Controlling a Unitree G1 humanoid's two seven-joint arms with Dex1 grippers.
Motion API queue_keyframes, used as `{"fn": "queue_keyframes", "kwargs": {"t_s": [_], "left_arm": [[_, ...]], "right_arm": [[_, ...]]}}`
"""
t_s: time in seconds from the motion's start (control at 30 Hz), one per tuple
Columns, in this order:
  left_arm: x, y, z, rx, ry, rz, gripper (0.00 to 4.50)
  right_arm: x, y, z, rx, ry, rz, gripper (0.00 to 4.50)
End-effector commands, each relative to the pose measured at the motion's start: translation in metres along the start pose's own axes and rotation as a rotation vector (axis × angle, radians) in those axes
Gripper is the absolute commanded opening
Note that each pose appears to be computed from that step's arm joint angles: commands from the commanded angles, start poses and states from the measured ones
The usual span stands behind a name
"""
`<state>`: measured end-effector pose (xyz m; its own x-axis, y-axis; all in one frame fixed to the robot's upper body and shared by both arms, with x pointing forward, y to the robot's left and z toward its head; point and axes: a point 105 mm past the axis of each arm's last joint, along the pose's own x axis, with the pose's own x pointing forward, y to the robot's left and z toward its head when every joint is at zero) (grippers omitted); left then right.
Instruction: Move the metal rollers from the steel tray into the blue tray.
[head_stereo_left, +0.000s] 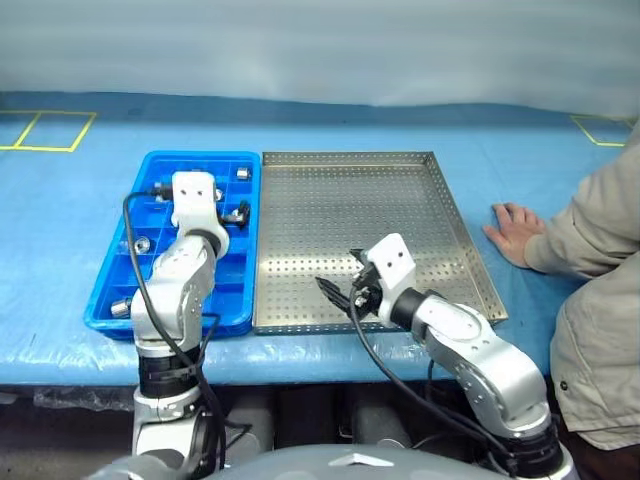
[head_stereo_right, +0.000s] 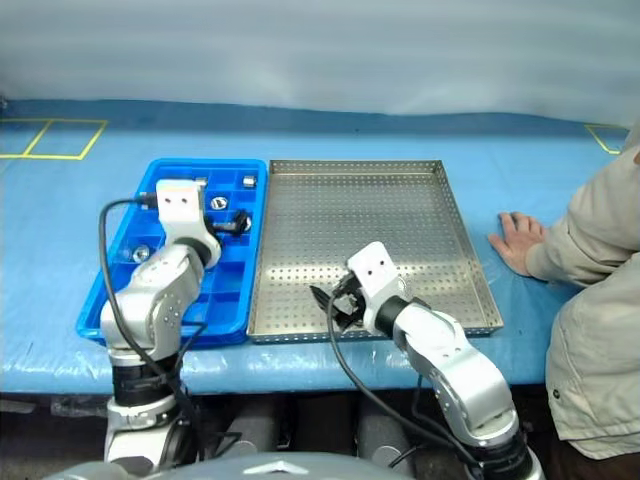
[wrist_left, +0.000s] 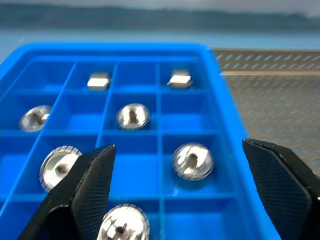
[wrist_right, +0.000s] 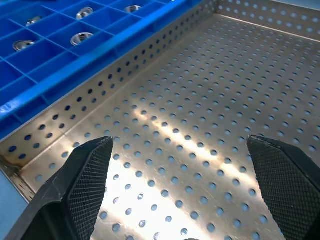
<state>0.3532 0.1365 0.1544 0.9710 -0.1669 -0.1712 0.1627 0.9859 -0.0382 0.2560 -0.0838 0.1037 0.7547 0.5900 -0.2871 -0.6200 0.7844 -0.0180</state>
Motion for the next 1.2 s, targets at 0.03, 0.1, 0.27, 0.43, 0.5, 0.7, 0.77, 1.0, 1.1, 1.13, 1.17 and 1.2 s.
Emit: {"fn": "queue_keyframes", "kwargs": {"t_s": [0.03,0.1,0.27,0.43,0.5,0.7,0.77,1.0,1.1,1.13,1.17,1.2], "left_arm": [[0.002,-0.050,-0.001,0.014,0.047,-0.291,4.47],[0.000,-0.075,-0.007,0.049,0.099,-0.444,4.47],[-0.004,-0.115,-0.027,0.200,0.195,-0.703,4.47],[0.005,-0.133,-0.049,0.332,0.255,-0.814,4.47],[0.006,-0.142,-0.054,0.343,0.273,-0.866,4.47],[0.014,-0.167,-0.064,0.419,0.277,-0.945,4.47],[0.016,-0.175,-0.063,0.437,0.264,-0.963,4.47],[0.020,-0.195,-0.068,0.526,0.266,-1.021,4.47],[0.026,-0.194,-0.070,0.549,0.282,-0.996,4.47],[0.027,-0.194,-0.071,0.558,0.288,-0.997,4.47],[0.027,-0.193,-0.074,0.573,0.295,-1.003,4.47],[0.027,-0.193,-0.075,0.582,0.300,-1.008,4.47]], "right_arm": [[-0.016,-0.012,0.004,-0.021,-0.012,-0.077,4.50],[-0.024,-0.018,-0.001,-0.014,0.002,-0.120,4.50],[-0.042,-0.029,-0.010,0.018,0.026,-0.222,4.50],[-0.053,-0.031,-0.019,0.047,0.044,-0.282,4.50],[-0.055,-0.031,-0.019,0.052,0.041,-0.294,4.50],[-0.057,-0.030,-0.021,0.063,0.040,-0.310,4.50],[-0.058,-0.031,-0.021,0.064,0.040,-0.314,4.50],[-0.057,-0.028,-0.021,0.069,0.037,-0.314,4.50],[-0.057,-0.028,-0.020,0.070,0.034,-0.315,4.50],[-0.057,-0.028,-0.020,0.070,0.034,-0.316,4.50],[-0.056,-0.028,-0.020,0.070,0.032,-0.318,4.50],[-0.056,-0.028,-0.019,0.070,0.031,-0.318,4.50]]}}
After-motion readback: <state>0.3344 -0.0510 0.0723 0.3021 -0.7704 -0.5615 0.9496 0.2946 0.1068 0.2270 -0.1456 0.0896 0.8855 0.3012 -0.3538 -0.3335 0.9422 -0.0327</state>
